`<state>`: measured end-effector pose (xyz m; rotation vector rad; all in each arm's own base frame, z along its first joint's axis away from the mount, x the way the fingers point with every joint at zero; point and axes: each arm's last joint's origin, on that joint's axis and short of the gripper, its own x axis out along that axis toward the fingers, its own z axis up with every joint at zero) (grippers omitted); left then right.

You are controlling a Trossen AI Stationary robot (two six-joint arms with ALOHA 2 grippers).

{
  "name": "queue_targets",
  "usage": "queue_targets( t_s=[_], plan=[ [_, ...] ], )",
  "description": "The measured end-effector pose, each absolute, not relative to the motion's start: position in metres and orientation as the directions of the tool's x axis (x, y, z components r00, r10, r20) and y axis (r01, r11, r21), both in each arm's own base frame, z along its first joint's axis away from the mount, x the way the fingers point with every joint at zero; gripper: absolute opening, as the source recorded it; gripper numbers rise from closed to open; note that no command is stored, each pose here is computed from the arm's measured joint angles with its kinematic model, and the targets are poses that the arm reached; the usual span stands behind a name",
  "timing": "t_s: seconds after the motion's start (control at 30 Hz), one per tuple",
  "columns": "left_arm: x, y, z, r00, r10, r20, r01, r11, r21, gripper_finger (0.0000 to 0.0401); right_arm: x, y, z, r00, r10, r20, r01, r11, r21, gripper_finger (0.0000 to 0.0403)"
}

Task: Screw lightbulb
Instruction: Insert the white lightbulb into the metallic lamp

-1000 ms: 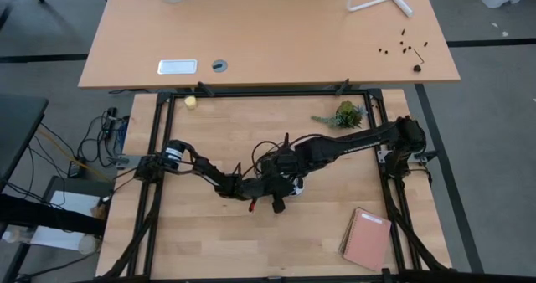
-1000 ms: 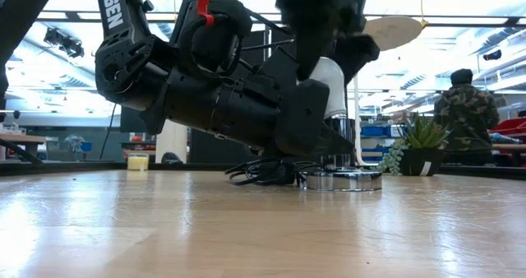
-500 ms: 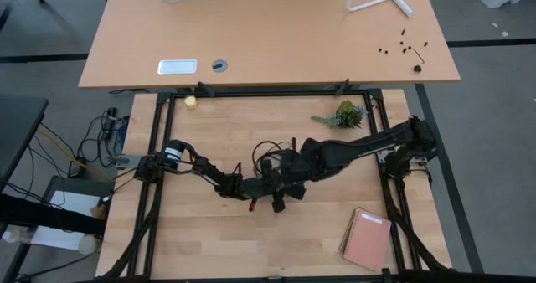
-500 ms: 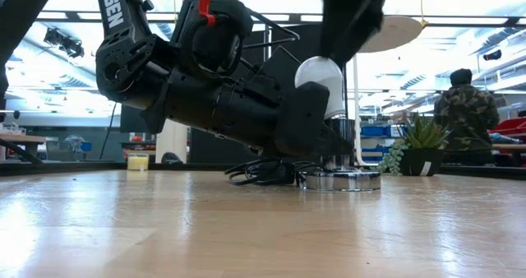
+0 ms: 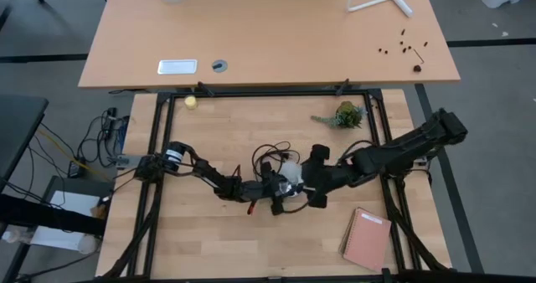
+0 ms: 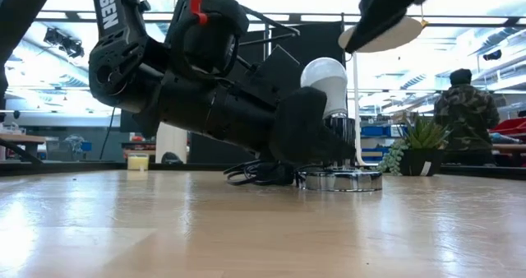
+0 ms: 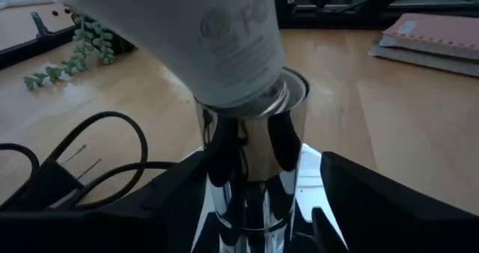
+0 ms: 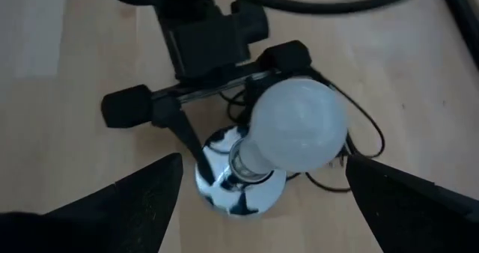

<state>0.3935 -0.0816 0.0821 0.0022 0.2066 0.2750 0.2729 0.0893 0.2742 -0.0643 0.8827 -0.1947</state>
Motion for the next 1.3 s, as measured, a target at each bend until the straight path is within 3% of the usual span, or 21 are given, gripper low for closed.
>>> queue_targets(
  t_s=[0.2,0.53,0.8,1.13,1.3],
  plan=[
    [0.391,-0.093,0.09,0.94,0.289,-0.182,-0.287,0.957,0.037,0.0272,0.249,0.081,0.25,0.717,-0.173,-0.676,0.152,0.984,-0.091,0.0384],
    [0.385,-0.106,0.114,0.938,0.307,-0.163,-0.302,0.952,0.057,0.0273,0.229,0.074,0.198,0.769,-0.147,-0.622,0.156,0.987,-0.04,0.0374],
    [0.383,-0.109,0.123,0.937,0.301,-0.175,-0.299,0.953,0.038,0.0273,0.227,0.074,0.184,0.855,-0.061,-0.515,0.084,0.996,0.021,0.0374],
    [0.383,-0.108,0.123,0.927,0.334,-0.171,-0.336,0.942,0.021,0.0273,0.234,0.073,0.178,0.871,-0.055,-0.489,0.04,0.998,-0.041,0.0374],
    [0.382,-0.108,0.122,0.913,0.368,-0.173,-0.368,0.929,0.038,0.0273,0.24,0.068,0.164,0.839,-0.077,-0.538,0.066,0.997,-0.041,0.0374]
  ],
)
